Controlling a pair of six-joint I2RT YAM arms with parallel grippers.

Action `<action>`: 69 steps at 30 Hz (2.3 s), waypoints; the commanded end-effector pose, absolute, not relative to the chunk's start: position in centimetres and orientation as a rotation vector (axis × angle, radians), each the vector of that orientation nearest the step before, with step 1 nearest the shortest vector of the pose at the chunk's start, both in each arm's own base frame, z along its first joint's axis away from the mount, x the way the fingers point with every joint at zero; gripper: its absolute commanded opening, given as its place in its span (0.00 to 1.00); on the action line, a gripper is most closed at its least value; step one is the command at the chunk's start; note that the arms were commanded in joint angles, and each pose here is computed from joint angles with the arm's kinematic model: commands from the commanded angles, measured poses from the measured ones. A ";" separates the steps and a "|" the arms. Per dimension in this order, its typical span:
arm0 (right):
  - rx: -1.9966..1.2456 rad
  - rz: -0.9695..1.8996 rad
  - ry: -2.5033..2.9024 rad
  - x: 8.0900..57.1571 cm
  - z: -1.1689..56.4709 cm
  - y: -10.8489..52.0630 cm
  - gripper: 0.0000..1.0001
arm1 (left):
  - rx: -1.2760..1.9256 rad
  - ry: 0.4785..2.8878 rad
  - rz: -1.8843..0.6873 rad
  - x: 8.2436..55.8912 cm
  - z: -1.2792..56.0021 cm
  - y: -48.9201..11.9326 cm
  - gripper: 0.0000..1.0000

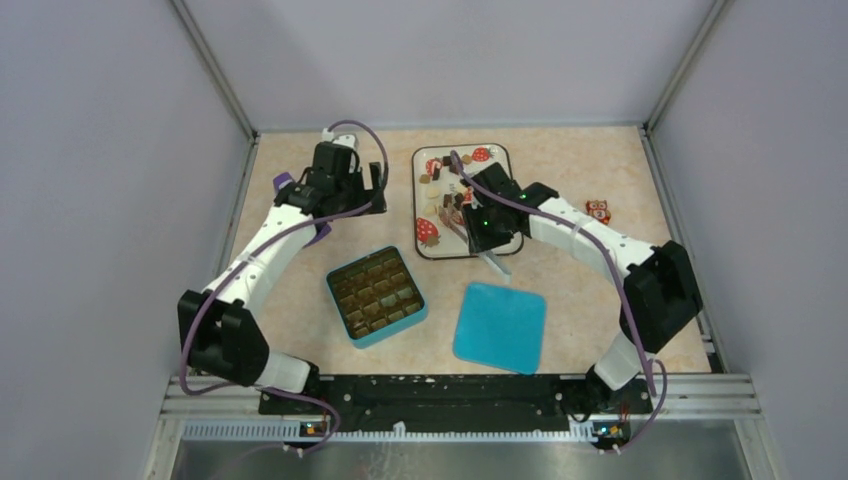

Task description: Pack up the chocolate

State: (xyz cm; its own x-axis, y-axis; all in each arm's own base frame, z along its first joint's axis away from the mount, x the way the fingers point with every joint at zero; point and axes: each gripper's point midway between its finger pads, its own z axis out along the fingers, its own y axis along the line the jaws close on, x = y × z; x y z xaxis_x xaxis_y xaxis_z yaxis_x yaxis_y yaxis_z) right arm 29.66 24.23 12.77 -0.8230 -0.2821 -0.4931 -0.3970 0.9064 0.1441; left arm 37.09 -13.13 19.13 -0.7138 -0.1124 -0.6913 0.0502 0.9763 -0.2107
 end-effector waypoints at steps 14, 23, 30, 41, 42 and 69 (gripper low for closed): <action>-0.529 0.396 2.540 29.1 14.0 27.1 0.43 | -0.144 2.145 -0.285 36.5 22.6 -11.4 0.99; -0.463 0.384 2.450 30.0 16.1 26.6 0.43 | -0.141 2.138 -0.304 36.8 22.7 -11.8 0.99; -0.543 0.411 2.379 29.1 16.5 27.3 0.43 | -0.142 2.165 -0.300 36.8 21.6 -11.8 0.99; -0.677 0.338 2.379 27.8 14.6 28.2 0.43 | -0.137 2.160 -0.308 36.9 21.7 -12.0 0.99; -0.688 0.309 2.381 27.8 14.3 28.0 0.43 | -0.136 2.161 -0.309 36.9 21.6 -12.0 0.99; -0.797 0.127 2.382 27.4 12.4 28.1 0.25 | -0.086 2.154 -0.343 36.7 21.6 -12.6 0.99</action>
